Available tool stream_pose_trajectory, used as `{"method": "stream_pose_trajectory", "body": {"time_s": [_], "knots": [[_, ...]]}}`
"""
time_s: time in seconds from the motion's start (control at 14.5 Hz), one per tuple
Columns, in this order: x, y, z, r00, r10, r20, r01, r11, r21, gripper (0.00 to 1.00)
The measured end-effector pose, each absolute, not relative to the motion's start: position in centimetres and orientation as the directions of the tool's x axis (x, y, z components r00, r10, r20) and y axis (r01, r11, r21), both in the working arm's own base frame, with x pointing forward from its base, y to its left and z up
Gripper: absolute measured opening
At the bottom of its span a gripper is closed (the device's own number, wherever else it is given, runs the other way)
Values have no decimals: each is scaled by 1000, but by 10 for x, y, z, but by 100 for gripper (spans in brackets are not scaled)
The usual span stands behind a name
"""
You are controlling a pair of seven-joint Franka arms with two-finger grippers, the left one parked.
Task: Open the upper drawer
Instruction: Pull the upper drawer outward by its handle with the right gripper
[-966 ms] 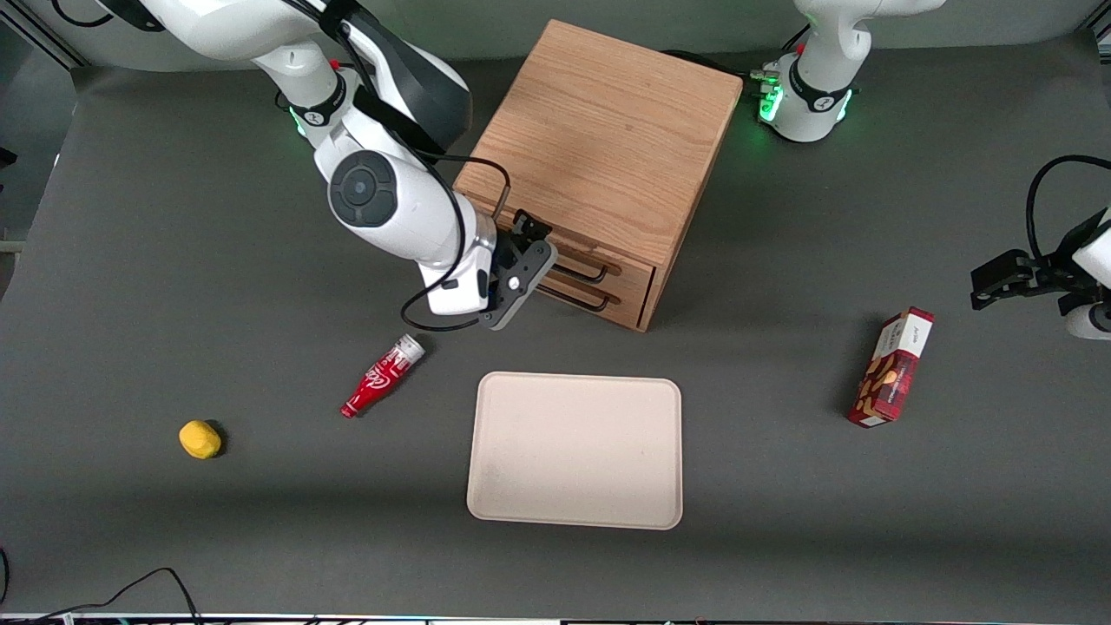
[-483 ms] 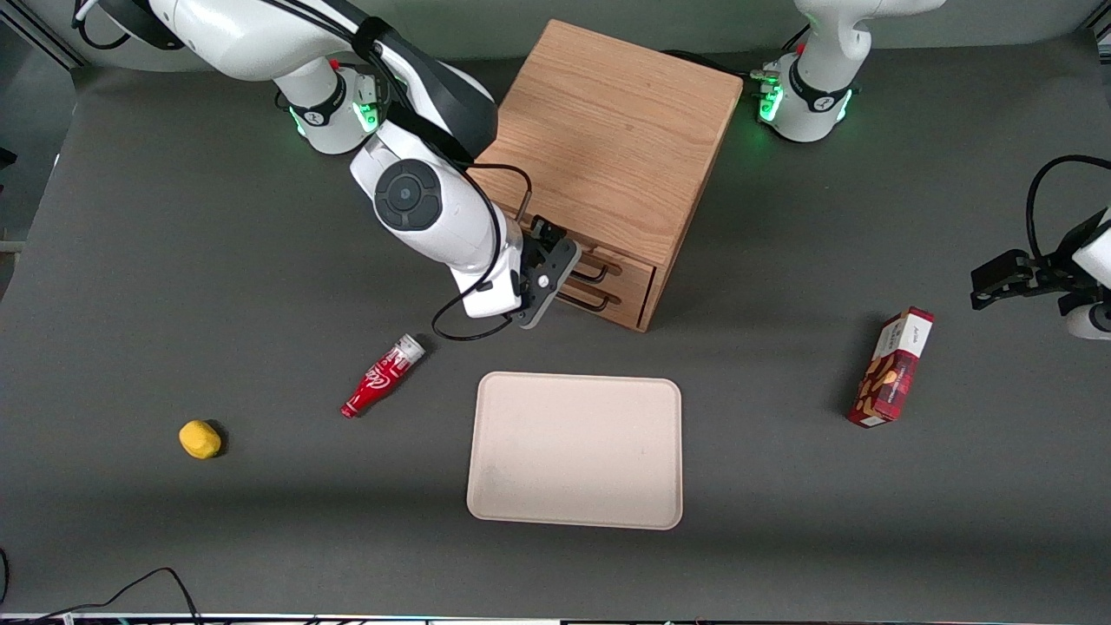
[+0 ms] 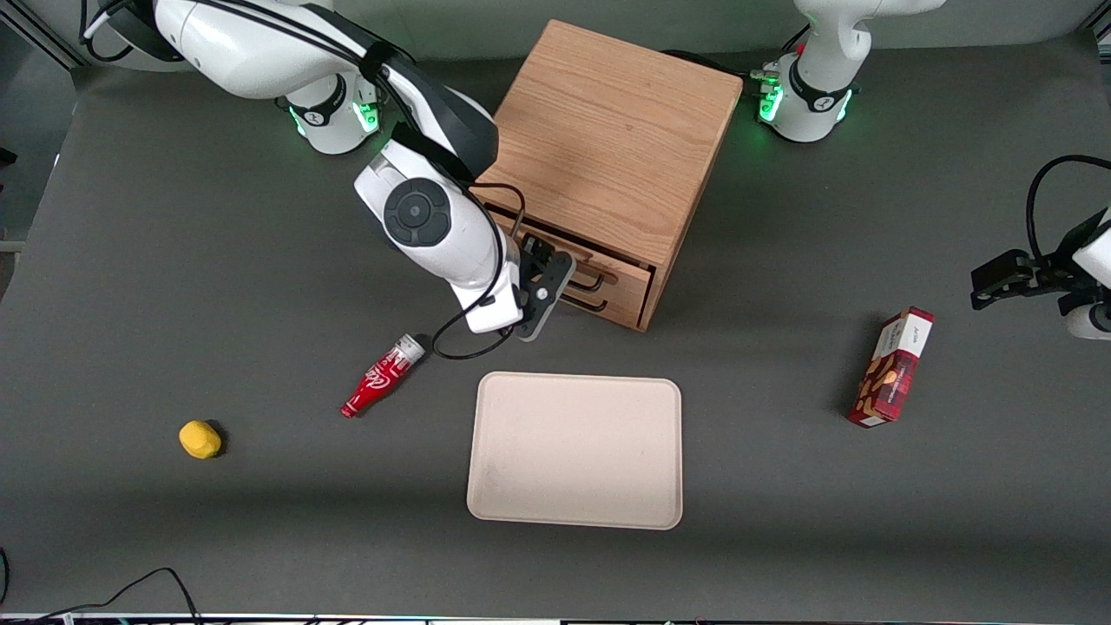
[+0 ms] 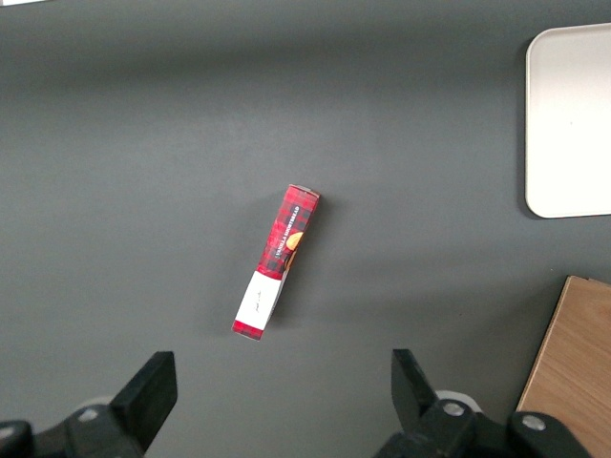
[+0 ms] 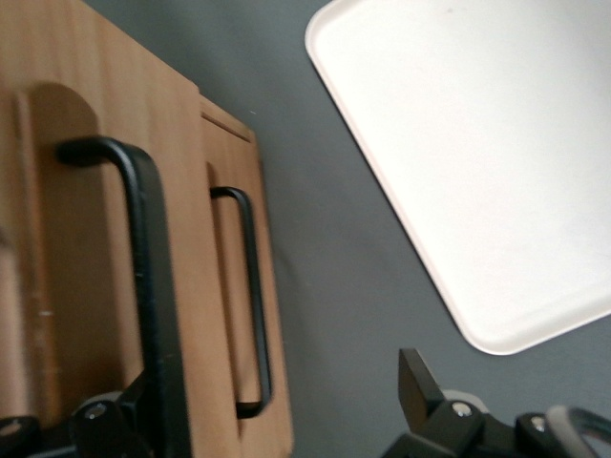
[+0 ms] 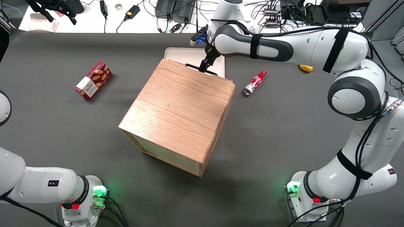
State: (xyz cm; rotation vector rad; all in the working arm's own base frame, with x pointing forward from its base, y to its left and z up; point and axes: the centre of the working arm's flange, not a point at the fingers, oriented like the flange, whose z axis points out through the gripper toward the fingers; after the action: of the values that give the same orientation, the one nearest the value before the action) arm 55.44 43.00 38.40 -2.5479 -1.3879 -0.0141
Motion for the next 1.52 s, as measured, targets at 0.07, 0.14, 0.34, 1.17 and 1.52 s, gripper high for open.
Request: {"method": "stream_pose_trajectory", "body": {"time_s": [0.07, 0.14, 0.34, 1.17, 1.52], "knots": [[559, 427, 386, 532, 837, 131, 842, -505, -190, 100], [565, 425, 388, 513, 847, 141, 854, -489, -177, 100], [587, 410, 391, 490, 858, 156, 871, -475, -125, 100], [661, 353, 394, 489, 849, 200, 870, -492, -37, 100], [680, 334, 402, 516, 828, 219, 851, -525, -19, 100]]}}
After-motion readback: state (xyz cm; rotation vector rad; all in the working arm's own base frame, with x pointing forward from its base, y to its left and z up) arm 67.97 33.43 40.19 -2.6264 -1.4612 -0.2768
